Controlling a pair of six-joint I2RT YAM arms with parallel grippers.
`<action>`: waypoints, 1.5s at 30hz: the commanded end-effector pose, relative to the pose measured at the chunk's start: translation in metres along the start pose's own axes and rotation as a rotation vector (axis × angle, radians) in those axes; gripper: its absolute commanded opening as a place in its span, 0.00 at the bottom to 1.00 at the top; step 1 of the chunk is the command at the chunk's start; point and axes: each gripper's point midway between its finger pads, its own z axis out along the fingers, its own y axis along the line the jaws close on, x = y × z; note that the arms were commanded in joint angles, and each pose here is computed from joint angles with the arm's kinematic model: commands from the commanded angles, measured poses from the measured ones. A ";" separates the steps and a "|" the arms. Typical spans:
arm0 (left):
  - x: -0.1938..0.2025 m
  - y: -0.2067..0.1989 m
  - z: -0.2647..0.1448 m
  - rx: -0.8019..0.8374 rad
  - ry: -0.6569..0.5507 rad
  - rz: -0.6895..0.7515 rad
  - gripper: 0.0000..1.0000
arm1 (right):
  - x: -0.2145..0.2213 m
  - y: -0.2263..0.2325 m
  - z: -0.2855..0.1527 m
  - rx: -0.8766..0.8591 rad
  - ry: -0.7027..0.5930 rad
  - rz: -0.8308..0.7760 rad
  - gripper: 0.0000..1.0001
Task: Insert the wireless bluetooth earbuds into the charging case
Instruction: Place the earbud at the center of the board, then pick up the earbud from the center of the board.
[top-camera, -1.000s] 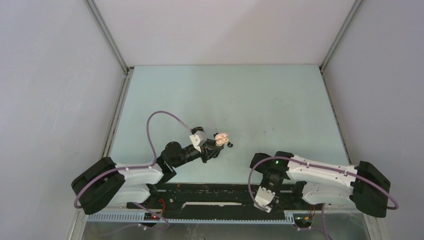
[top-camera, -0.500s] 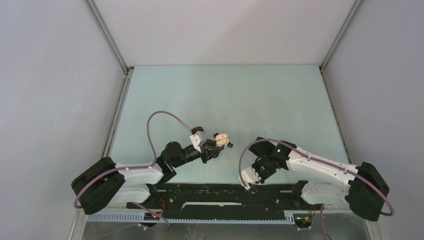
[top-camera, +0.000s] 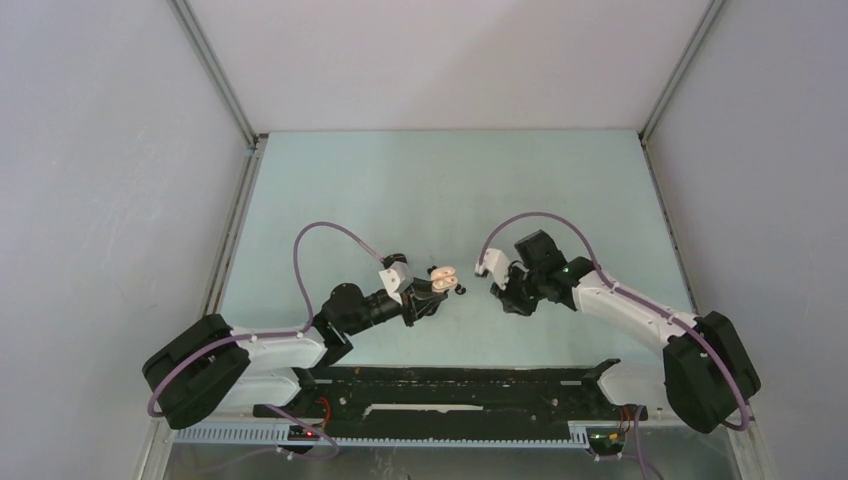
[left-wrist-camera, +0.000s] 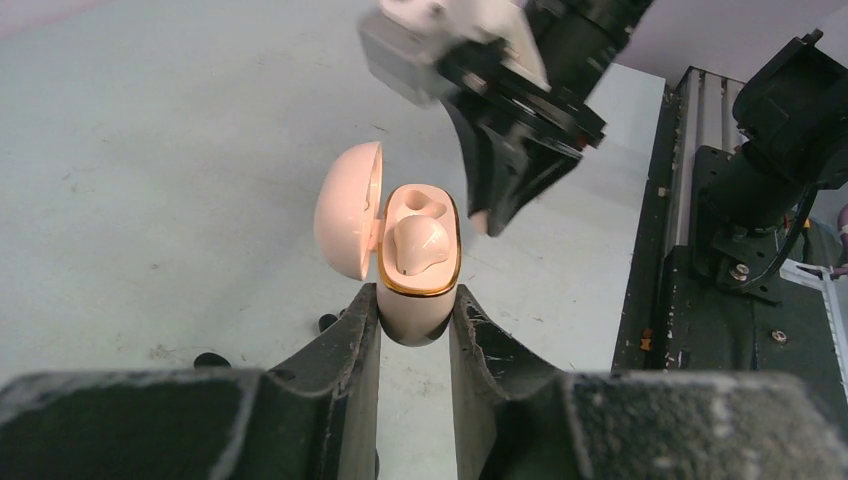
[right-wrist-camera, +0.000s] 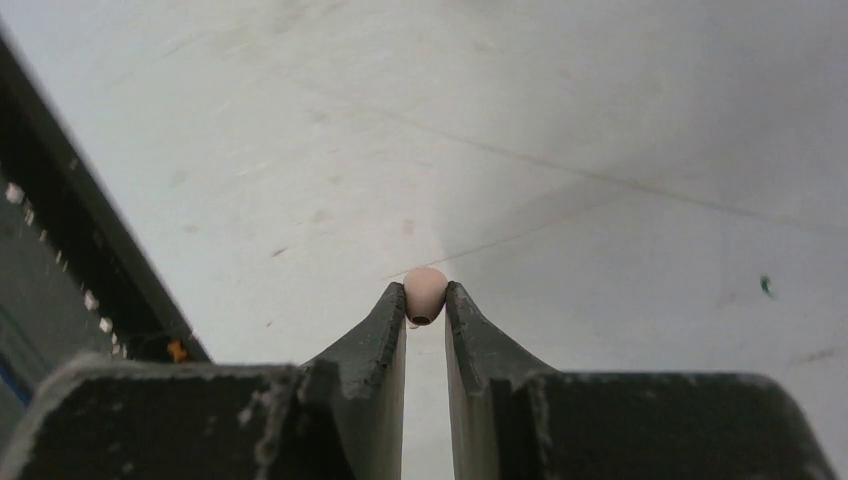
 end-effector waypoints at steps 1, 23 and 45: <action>-0.029 0.001 0.006 -0.013 -0.083 0.022 0.00 | -0.022 -0.043 -0.003 0.121 -0.129 0.339 0.08; -0.029 0.003 0.003 -0.026 -0.079 0.034 0.00 | 0.024 -0.100 0.010 0.347 -0.065 0.700 0.36; -0.026 0.002 0.006 -0.018 -0.063 0.031 0.00 | 0.000 -0.109 -0.016 0.273 -0.108 0.605 0.56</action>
